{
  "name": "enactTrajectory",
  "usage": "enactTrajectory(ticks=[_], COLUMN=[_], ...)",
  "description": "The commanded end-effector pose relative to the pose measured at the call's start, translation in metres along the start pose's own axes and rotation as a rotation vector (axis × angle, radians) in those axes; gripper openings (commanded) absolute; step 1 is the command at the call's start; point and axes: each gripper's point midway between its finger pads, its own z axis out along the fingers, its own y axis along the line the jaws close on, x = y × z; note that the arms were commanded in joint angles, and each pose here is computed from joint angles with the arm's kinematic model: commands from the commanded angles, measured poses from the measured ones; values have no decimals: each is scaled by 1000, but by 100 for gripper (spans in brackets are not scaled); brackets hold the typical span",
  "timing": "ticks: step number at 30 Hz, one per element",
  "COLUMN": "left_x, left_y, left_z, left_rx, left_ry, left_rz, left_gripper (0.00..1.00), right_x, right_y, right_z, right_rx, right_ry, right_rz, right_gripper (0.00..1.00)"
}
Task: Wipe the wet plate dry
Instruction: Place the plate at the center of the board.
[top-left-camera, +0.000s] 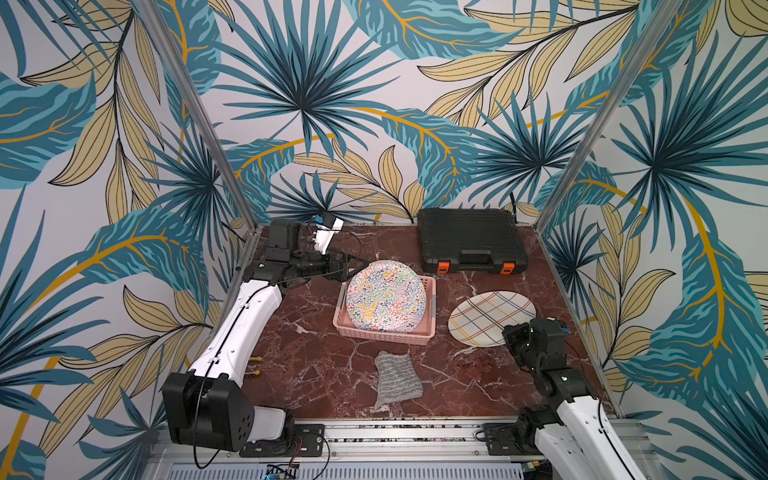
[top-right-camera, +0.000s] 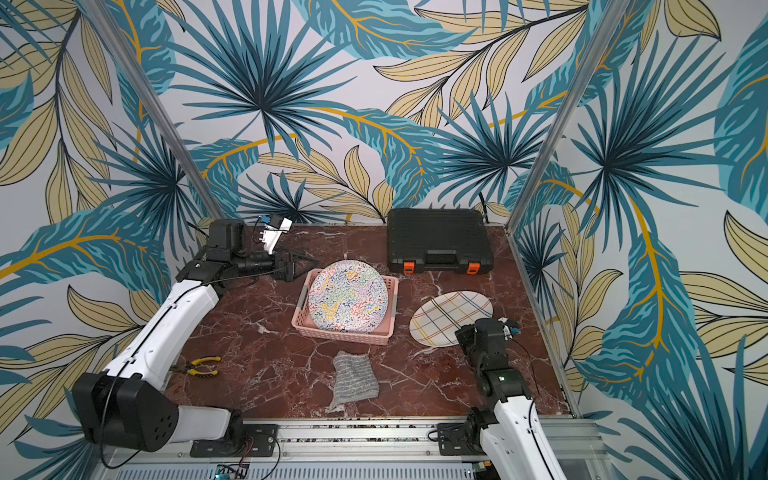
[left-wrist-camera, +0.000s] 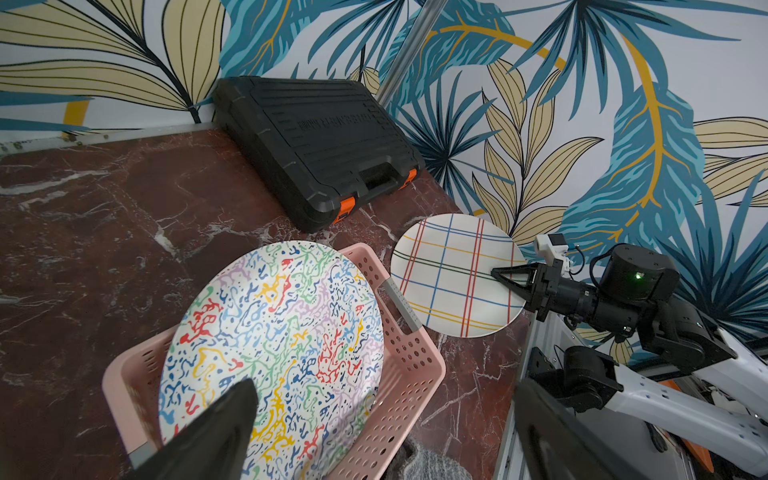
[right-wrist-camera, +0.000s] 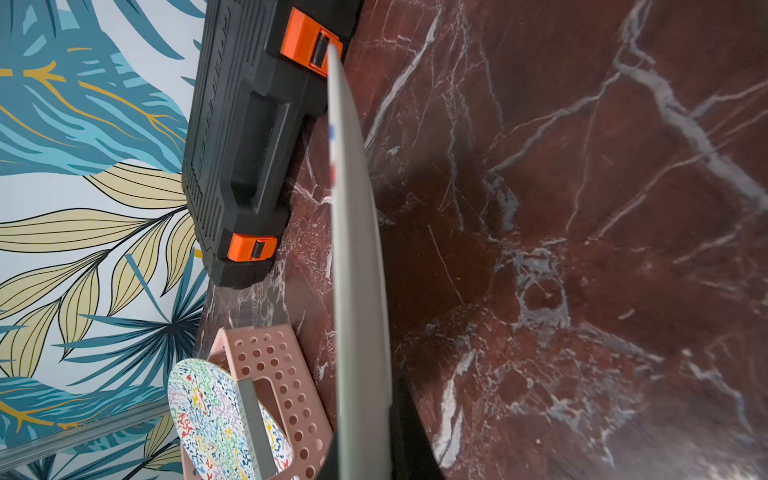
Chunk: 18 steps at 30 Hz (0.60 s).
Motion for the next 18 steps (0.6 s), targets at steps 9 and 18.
enactTrajectory(ticks=[9,18], left_x=[-4,-3], left_y=[-8,-8], left_z=[-8,-6], left_rx=[7,22], left_ry=[-32,-39], left_rz=[24,6], left_gripper=[100,100], right_x=[6,9], right_y=[-18,-56], right_z=[51,60], right_rx=[9,150], right_ry=[169,166], right_rz=[126,78], right_gripper=[3,16])
